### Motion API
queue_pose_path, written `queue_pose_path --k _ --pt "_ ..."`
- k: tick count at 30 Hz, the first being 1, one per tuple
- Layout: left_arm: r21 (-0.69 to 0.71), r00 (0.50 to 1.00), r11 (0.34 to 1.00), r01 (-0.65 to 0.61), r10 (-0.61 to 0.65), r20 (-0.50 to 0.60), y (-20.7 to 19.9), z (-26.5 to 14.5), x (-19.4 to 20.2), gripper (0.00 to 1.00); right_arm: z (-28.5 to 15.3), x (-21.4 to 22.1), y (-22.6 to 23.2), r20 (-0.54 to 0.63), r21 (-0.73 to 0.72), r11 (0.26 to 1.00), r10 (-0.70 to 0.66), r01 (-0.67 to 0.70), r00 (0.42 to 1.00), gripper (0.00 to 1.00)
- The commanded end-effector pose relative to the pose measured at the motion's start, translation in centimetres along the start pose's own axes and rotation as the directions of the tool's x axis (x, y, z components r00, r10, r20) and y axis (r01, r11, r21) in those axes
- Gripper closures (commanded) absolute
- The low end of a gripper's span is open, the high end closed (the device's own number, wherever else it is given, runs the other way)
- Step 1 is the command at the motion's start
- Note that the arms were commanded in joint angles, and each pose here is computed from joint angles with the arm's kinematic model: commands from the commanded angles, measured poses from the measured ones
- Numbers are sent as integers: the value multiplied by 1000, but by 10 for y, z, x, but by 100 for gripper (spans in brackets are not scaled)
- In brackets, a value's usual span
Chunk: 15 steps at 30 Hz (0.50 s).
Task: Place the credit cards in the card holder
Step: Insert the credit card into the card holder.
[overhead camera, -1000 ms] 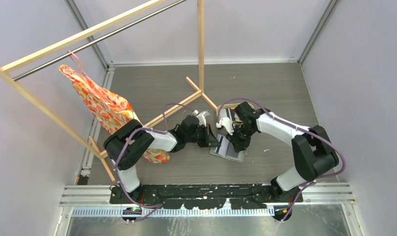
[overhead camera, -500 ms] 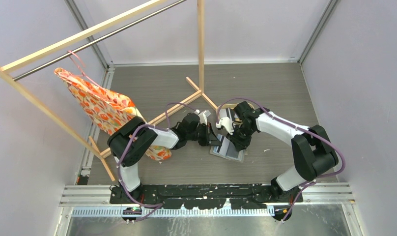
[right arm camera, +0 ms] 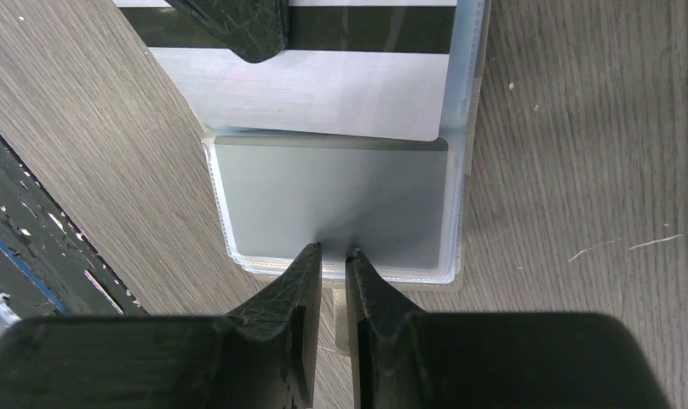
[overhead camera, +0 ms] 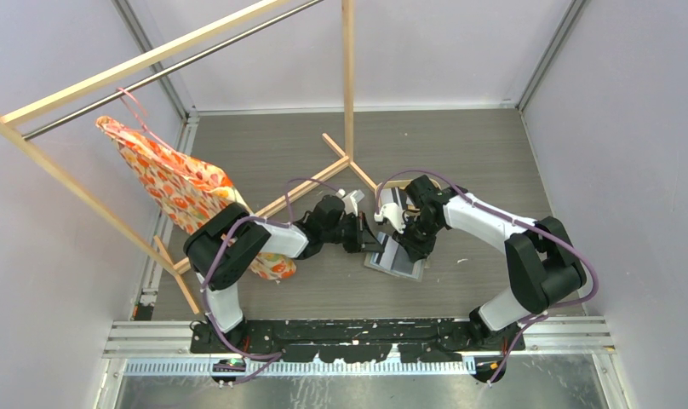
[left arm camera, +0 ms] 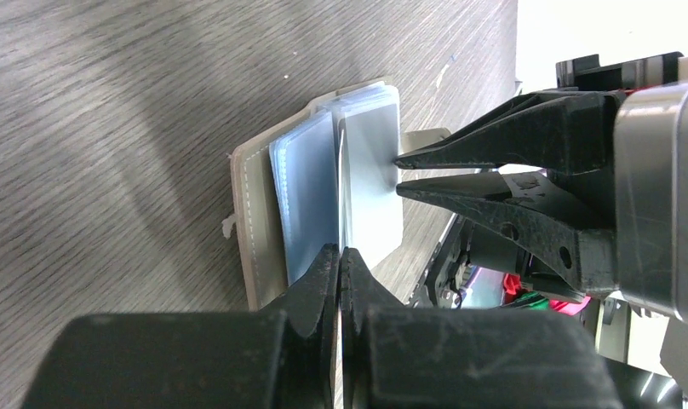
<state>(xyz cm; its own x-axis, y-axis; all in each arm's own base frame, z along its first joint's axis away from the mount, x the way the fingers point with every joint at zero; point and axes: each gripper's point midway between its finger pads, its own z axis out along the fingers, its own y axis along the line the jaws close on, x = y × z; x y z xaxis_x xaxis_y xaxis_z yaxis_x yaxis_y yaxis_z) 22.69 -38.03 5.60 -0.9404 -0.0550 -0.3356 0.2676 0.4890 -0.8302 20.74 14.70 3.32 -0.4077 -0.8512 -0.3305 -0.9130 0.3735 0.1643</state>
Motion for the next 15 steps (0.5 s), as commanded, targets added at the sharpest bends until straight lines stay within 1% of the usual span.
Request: queue_pose_path --k 1,11,15 --pt "78 999 996 -43 40 31 -18 -5 -9 100 -1 5 -5 -35 21 1000 -12 12 999 78" --pt "98 999 995 -34 32 24 -19 -2 -12 100 0 6 -5 -38 19 1000 -10 10 999 78" --pt "81 1000 996 -21 20 12 -14 1 -12 100 0 6 -6 -38 20 1000 -10 10 999 78"
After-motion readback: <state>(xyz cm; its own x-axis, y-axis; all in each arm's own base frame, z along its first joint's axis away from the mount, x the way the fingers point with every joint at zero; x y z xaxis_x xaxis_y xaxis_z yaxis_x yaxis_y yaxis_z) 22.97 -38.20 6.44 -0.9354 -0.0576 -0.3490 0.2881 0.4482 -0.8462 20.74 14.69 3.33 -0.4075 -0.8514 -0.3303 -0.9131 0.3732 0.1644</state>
